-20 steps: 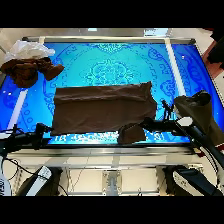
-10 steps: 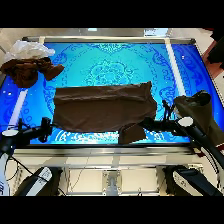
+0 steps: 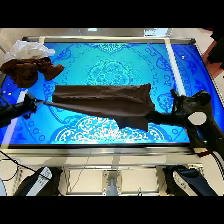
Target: Fold the shirts.
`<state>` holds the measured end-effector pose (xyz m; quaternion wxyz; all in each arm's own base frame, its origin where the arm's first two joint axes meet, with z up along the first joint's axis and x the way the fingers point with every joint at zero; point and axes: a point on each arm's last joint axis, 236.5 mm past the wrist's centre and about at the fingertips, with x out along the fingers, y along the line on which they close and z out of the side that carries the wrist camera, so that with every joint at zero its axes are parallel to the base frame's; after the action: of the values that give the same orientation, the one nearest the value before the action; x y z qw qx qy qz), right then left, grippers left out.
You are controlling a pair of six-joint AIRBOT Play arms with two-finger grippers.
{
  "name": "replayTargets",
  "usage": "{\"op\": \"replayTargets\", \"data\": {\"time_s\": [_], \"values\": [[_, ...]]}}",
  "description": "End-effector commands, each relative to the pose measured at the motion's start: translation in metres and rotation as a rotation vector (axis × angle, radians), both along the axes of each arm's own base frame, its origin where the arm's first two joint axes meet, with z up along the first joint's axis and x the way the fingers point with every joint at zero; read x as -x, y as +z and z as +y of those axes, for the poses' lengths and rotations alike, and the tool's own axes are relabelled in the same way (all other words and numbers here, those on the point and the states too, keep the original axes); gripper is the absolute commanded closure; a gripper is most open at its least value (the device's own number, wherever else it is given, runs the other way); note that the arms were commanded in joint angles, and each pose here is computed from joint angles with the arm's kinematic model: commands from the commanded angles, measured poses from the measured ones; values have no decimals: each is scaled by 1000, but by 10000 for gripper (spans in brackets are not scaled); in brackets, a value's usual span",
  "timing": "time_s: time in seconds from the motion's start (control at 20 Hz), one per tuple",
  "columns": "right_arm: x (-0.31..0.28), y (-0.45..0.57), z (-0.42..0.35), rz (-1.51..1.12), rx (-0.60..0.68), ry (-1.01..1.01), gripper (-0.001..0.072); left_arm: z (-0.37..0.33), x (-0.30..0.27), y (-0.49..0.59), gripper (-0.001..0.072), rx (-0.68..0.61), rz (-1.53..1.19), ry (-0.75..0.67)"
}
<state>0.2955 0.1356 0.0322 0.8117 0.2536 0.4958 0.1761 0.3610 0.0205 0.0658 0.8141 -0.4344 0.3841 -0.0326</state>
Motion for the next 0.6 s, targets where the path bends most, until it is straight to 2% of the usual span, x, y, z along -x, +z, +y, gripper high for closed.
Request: {"op": "replayTargets", "data": {"time_s": [0.0,0.1,0.25,0.35,0.55], "values": [[-40,42,-13,-146,33,-68,691,-25,-31,32,699,-148,-134,-72],[-64,51,-13,-160,41,-63,691,-35,-52,37,700,-272,-177,-68],[-111,47,-17,-171,76,-64,690,-18,-80,20,700,-411,-91,-36],[-145,40,-22,-174,104,-73,690,2,-95,1,700,-462,5,-15],[-200,1,-20,-120,110,-78,690,2,-119,-46,699,-455,124,-71]]}}
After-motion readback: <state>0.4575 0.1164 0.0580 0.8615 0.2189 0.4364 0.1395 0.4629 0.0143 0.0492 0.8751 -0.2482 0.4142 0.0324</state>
